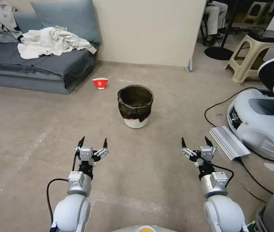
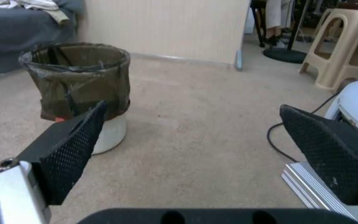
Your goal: Pick up the trash can from the floor.
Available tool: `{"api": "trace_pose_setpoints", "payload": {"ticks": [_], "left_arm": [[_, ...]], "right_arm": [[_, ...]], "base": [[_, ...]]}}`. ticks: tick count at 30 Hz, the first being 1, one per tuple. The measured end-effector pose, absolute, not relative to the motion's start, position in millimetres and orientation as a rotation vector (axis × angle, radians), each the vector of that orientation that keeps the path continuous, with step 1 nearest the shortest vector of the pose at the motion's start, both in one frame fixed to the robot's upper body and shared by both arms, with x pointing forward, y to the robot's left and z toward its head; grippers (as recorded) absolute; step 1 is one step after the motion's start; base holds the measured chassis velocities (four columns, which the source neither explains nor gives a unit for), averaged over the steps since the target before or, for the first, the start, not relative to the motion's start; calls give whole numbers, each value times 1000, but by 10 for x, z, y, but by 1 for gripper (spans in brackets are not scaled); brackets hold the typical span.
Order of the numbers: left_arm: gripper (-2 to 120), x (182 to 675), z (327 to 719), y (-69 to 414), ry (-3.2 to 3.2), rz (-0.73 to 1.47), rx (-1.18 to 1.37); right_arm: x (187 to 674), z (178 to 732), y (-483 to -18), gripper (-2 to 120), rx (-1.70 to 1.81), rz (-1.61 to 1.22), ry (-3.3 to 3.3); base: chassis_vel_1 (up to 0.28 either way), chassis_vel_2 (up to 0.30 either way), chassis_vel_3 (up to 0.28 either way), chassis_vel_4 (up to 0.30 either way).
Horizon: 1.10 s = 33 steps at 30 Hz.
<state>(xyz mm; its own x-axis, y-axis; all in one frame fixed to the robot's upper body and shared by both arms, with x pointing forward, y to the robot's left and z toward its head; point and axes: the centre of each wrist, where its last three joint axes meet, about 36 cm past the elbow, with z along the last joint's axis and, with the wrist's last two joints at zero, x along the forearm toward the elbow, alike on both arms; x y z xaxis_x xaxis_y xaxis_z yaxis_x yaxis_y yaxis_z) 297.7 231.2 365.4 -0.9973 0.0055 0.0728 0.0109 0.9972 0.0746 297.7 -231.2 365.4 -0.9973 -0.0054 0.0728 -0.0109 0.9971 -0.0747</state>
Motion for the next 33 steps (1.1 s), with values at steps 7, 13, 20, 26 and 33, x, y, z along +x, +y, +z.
{"api": "trace_pose_setpoints", "payload": {"ticks": [7, 13, 20, 26, 33], "left_arm": [[100, 2977, 3654, 2312, -3067, -115, -13], [100, 2972, 3667, 2312, -3070, -115, -13], [100, 2862, 3914, 2334, -3099, -67, 2], [100, 2621, 4397, 2373, -3145, 29, 20], [100, 2425, 4603, 2454, -3208, 72, 18]], "right_arm": [[2977, 3654, -2312, 100, 13, 115, -3067], [2977, 3653, -2312, 100, 12, 115, -3067], [2854, 3970, -2326, 100, -19, 65, -3103], [2640, 4467, -2345, 100, -63, -9, -3153], [2414, 4799, -2349, 100, -8, -150, -3270]], "base": [[0, 0, 0, 0], [0, 0, 0, 0], [0, 0, 0, 0], [0, 0, 0, 0], [0, 0, 0, 0]]}}
